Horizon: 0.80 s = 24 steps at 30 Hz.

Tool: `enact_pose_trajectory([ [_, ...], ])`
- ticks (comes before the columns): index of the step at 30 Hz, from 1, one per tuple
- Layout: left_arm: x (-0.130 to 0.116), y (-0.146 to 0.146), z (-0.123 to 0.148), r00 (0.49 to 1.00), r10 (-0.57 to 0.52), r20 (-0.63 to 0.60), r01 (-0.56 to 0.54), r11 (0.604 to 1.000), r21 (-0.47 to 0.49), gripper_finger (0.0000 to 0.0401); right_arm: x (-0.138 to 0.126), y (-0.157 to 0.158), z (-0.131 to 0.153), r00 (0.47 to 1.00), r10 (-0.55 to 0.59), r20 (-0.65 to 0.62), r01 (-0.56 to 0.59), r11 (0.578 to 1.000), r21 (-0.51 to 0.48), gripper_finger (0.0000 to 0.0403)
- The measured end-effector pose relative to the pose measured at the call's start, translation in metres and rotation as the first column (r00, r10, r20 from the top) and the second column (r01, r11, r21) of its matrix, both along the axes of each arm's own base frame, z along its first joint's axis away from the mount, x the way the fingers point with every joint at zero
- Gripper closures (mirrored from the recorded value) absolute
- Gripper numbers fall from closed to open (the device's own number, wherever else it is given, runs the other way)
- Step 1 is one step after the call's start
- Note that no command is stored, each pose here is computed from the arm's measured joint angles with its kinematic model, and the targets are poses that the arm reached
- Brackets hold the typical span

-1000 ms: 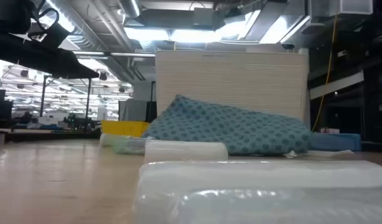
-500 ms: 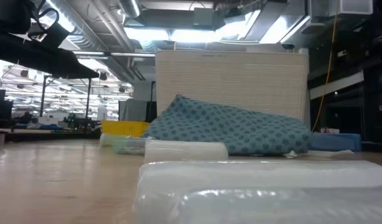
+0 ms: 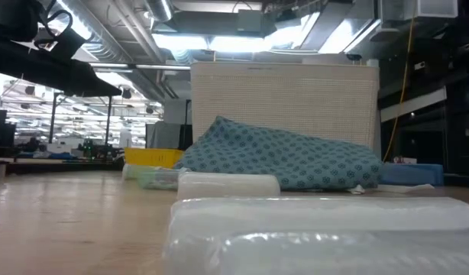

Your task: Pick & place medical supplies in basket/bin

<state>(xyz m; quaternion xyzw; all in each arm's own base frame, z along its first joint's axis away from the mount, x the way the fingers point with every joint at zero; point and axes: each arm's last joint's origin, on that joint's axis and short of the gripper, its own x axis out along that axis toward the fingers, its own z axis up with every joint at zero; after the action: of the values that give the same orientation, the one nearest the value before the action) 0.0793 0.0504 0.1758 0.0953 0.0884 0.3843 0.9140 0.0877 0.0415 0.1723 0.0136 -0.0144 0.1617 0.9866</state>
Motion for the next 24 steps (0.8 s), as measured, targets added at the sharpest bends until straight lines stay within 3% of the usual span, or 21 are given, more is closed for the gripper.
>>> enact_pose_trajectory([
  [4,0.000,0.000,0.000,1.000,0.000,0.000,0.000,1.000,0.000,0.0313,0.000,0.000,0.000,1.000,-0.005,0.003,0.005,1.000,-0.010,0.0179],
  [7,0.000,0.000,0.000,1.000,0.000,0.001,0.000,1.000,0.000,0.0313,0.001,-0.002,0.001,0.996,-0.082,0.036,0.085,0.993,-0.085,0.0179],
  [11,0.000,0.000,0.000,1.000,0.000,0.001,0.000,1.000,-0.001,0.0313,0.001,-0.004,0.002,0.988,-0.145,0.048,0.149,0.984,-0.093,0.0179],
  [24,0.000,0.000,0.000,1.000,0.000,0.000,0.000,1.000,0.000,0.0313,-0.003,-0.011,0.027,0.929,-0.303,0.212,0.272,0.948,0.163,0.0179],
])
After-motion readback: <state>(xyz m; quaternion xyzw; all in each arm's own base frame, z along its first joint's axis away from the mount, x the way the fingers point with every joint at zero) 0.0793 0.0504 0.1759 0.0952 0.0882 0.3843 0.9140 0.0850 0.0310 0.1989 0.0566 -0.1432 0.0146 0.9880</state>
